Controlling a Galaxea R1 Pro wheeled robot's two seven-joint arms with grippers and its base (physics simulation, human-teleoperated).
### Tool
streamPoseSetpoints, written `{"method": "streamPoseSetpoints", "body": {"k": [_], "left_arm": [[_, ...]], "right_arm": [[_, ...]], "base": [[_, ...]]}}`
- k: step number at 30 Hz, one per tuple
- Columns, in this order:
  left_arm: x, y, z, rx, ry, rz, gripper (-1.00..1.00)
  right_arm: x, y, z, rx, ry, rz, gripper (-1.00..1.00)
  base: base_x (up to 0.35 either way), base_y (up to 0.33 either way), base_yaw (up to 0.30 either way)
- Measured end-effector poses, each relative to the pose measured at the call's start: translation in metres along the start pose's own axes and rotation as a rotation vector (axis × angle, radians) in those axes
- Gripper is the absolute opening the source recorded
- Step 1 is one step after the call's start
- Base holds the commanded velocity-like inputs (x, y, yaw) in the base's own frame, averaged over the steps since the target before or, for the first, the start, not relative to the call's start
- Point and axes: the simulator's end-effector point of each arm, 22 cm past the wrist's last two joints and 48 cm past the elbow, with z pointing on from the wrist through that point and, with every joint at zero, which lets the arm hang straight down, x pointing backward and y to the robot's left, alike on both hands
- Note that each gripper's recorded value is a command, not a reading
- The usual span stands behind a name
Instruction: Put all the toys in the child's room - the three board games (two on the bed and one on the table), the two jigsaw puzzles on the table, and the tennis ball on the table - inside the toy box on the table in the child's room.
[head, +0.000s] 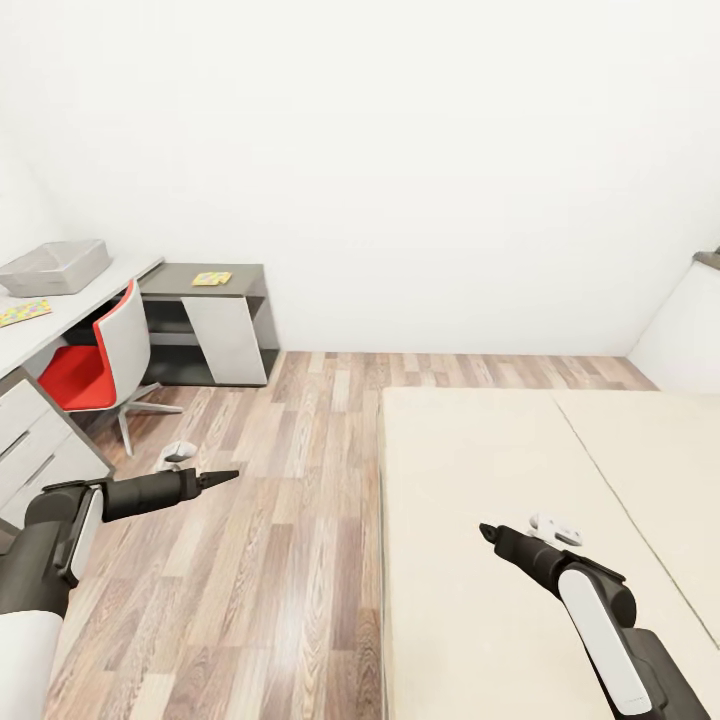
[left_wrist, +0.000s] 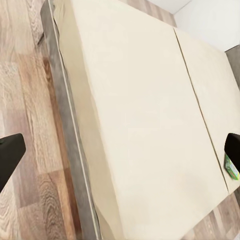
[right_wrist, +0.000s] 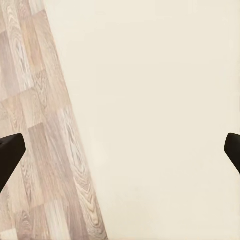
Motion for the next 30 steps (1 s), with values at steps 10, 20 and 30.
{"method": "streamPoseSetpoints", "body": {"k": [10, 20, 30], "left_arm": [[-0.0005, -0.0004, -0.0005, 0.0, -0.001, 0.001, 1.0], [-0.0006, -0.0005, -0.0005, 0.0, -0.001, 0.001, 1.0], [-0.0005, -0.0007, -0.0003, 0.001, -0.001, 0.001, 1.0]], "right_arm": [[-0.0015, -0.0013, -0.0006, 0.002, -0.003, 0.005, 1.0], [-0.0011, -0.0004, -0.0005, 0.001, -0.003, 0.006, 1.0], [-0.0011, -0.0003, -0.0005, 0.0, -0.003, 0.006, 1.0]], "base": [[0.0, -0.001, -0.094], [0.0, 0.0, -0.016], [0.0, 0.0, -0.001]]}}
